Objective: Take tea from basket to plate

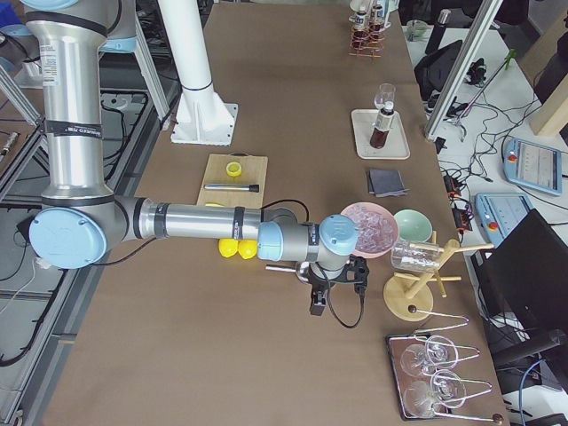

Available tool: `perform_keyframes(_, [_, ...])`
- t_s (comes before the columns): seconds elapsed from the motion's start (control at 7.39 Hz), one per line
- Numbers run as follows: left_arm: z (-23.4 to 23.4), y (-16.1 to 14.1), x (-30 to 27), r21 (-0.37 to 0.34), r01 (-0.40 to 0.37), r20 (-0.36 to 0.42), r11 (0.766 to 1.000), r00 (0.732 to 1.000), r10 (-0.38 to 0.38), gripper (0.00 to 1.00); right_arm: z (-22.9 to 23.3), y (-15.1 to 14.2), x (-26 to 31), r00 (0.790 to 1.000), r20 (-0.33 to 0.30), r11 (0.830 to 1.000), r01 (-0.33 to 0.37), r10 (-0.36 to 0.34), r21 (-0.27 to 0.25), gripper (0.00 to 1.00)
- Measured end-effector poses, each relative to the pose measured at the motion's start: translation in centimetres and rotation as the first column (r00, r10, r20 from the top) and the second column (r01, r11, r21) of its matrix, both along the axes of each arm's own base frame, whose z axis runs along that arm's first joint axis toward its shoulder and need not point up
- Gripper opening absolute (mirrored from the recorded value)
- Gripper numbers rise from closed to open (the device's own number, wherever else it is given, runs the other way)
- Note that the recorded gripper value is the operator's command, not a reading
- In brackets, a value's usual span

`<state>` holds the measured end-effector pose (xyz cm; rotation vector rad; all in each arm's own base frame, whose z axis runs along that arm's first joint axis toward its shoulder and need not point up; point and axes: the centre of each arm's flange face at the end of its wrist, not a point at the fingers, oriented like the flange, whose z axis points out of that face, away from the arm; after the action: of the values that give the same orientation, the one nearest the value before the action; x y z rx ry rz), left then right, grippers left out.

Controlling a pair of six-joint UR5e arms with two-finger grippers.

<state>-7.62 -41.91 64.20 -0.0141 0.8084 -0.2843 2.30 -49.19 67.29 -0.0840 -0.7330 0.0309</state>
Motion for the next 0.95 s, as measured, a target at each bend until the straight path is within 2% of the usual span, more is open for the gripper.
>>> perform_keyframes(0.41, [-0.18, -0.10, -0.01, 0.013, -0.008, 0.002, 1.000, 1.000, 0.008, 0.97, -0.02, 0.00, 0.09, 1.000, 0.000, 1.000, -0.002, 0.002, 0.000, 0.99])
perform_keyframes(0.68, [-0.37, -0.12, 0.12, 0.080, -0.073, 0.015, 0.994, 0.997, 0.073, 0.97, -0.03, -0.01, 0.10, 1.000, 0.000, 1.000, -0.002, 0.002, 0.001, 0.99])
perform_keyframes(0.95, [-0.33, -0.13, 0.40, 0.146, -0.149, 0.036, 0.978, 0.989, 0.146, 0.97, -0.03, -0.01, 0.10, 1.000, 0.000, 1.000, -0.002, 0.002, 0.001, 0.99])
